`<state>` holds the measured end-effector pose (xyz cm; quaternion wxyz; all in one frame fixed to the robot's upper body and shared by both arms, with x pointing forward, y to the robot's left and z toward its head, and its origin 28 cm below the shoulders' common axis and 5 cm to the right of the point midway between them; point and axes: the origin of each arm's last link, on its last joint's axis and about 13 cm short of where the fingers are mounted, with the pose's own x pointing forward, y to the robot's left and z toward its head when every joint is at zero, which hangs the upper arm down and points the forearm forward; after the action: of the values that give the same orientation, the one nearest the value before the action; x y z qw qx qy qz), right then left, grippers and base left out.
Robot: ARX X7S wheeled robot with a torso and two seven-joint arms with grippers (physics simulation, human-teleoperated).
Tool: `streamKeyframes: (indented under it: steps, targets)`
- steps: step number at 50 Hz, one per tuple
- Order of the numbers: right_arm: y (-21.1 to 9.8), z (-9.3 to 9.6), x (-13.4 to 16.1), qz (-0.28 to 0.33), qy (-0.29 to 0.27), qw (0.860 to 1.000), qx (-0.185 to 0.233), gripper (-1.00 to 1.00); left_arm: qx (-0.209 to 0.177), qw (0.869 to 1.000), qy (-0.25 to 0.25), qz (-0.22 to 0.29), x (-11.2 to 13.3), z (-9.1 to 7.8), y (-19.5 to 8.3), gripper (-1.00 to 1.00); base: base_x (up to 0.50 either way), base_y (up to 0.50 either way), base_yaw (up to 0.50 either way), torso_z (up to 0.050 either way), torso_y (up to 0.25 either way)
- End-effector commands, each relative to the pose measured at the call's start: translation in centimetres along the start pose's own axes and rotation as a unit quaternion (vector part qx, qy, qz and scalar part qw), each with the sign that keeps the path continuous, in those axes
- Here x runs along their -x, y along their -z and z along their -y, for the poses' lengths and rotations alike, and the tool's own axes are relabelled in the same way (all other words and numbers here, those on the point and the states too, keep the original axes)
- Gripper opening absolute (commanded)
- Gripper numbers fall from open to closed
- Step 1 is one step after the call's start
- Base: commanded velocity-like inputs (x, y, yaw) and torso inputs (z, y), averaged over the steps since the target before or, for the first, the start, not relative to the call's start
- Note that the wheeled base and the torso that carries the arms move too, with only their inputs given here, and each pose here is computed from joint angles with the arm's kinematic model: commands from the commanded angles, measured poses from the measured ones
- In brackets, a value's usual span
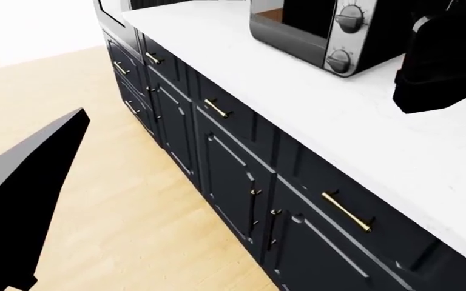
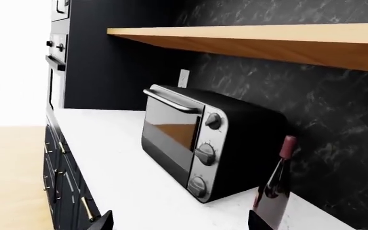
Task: Move the drinks to the dining counter.
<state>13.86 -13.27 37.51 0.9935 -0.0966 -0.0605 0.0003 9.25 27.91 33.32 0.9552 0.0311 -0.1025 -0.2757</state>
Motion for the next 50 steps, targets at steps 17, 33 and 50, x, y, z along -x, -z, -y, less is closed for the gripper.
streamKeyframes:
  steps: [17, 33, 50]
  targets:
    - [-0.35, 0.09, 0.2, 0.016, -0.002, 1.0, -0.001, 1.0, 0.001, 1.0, -0.001, -0.001, -0.05, -0.07, 0.06, 1.0, 0.08, 0.09, -0.03, 0.0, 0.001]
    - [-0.36, -0.03, 0.22, 0.015, -0.022, 0.999, -0.018, 1.0, -0.001, 1.0, 0.0, -0.002, -0.06, -0.04, 0.06, 1.0, 0.0, 0.0, -0.33, 0.0, 0.0]
    - [-0.58, -0.37, 0.28, 0.015, -0.026, 0.999, 0.012, 1.0, -0.001, 1.0, 0.001, -0.003, -0.09, 0.01, 0.12, 1.0, 0.27, 0.32, 0.0, 0.0, 0.001]
